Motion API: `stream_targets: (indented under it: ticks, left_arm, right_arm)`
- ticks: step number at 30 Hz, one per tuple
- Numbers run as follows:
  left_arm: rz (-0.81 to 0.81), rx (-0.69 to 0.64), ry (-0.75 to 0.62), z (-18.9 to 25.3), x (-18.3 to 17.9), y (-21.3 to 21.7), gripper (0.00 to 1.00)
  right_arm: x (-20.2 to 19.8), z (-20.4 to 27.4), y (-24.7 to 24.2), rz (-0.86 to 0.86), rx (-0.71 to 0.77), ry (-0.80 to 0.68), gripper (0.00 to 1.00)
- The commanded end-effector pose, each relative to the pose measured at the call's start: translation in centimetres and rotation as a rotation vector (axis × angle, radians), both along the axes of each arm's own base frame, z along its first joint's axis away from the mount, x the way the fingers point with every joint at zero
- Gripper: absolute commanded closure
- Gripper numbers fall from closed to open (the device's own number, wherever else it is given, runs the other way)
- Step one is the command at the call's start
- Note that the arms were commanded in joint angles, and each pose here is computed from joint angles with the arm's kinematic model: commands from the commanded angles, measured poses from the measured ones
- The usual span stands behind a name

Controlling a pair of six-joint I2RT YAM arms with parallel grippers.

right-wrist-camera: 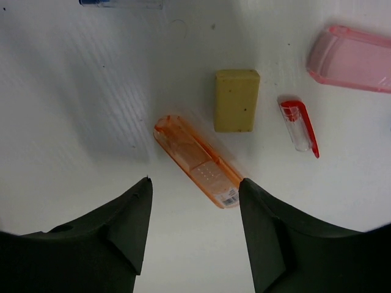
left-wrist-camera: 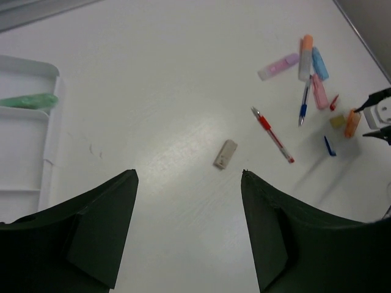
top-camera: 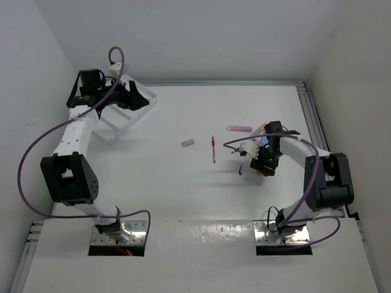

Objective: Sort the stationery into containers
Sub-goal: Pick up the pen from the center of the board.

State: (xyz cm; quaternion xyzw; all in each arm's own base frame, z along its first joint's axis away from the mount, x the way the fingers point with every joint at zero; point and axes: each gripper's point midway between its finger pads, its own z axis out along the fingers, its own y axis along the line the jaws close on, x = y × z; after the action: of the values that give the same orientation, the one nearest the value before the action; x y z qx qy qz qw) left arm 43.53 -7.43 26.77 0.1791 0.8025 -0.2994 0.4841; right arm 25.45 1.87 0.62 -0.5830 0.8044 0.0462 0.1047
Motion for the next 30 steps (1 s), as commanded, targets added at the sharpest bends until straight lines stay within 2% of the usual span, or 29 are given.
stream_targets:
  ticks: [1,4,7,8,12,15,16,17,19,20,22,23,24,25,27,28,30]
  left_arm:
    - [-0.058,0.049,-0.055,0.9,-2.2,-0.8,0.26]
    - [-0.064,0.039,-0.059,1.3,-2.9,-0.9,0.26]
    - [-0.066,0.031,-0.058,1.4,-3.4,-1.1,0.26]
    - [-0.072,0.025,-0.056,1.4,-3.6,-1.2,0.26]
    - [-0.087,-0.024,-0.047,1.2,-5.0,-2.1,0.26]
    - [-0.113,-0.097,-0.034,1.0,-7.7,-4.4,0.27]
    - [-0.151,-0.122,-0.023,-0.6,-8.8,-6.0,0.27]
    - [-0.142,-0.151,-0.004,-0.9,-9.5,-6.4,0.27]
    - [-0.164,-0.163,-0.073,0.1,-10.8,-8.2,0.27]
    - [-0.185,-0.186,-0.041,-0.7,-12.2,-9.6,0.28]
    - [-0.216,-0.2,-0.025,-1.0,-13.2,-11.4,0.28]
    - [-0.228,-0.2,-0.02,-1.1,-13.4,-11.9,0.28]
    - [-0.243,-0.193,-0.026,-1.1,-13.5,-12.3,0.28]
    - [-0.259,-0.181,-0.01,-1.3,-14.0,-12.9,0.28]
    - [-0.271,-0.147,-0.018,-1.3,-13.9,-13.1,0.28]
    - [-0.277,-0.135,-0.021,-1.3,-13.9,-13.2,0.28]
    - [-0.286,-0.104,-0.038,-1.2,-13.6,-13.1,0.28]
  right_arm:
    - [1.1,-0.2,0.4,0.106,0.016,-0.038,0.42]
    - [1.0,-1.3,0.0,0.121,-0.012,-0.038,0.44]
    - [0.7,-1.6,-0.1,0.117,-0.018,-0.017,0.65]
    - [0.7,-1.5,-0.1,0.114,-0.018,-0.013,0.75]
    - [1.5,1.0,1.5,0.035,0.052,-0.052,0.93]
    - [3.1,5.7,4.4,-0.088,0.192,-0.123,1.0]
    - [3.3,7.0,5.8,-0.109,0.258,-0.125,1.0]
    - [4.1,8.8,7.0,-0.187,0.315,-0.138,1.0]
    - [4.3,11.2,9.3,-0.223,0.406,-0.152,1.0]
    - [4.4,12.7,10.9,-0.269,0.476,-0.143,1.0]
    - [3.8,14.2,13.4,-0.253,0.526,-0.136,1.0]
    - [3.8,14.5,13.8,-0.254,0.514,-0.15,0.99]
    - [3.6,14.3,14.1,-0.229,0.486,-0.159,0.8]
    - [2.6,13.7,14.4,-0.177,0.442,-0.141,0.74]
    - [2.5,12.0,12.3,-0.094,0.323,-0.168,0.65]
    - [2.1,10.6,10.7,-0.02,0.252,-0.144,0.63]
    - [1.7,8.8,7.8,0.01,0.159,-0.106,0.61]
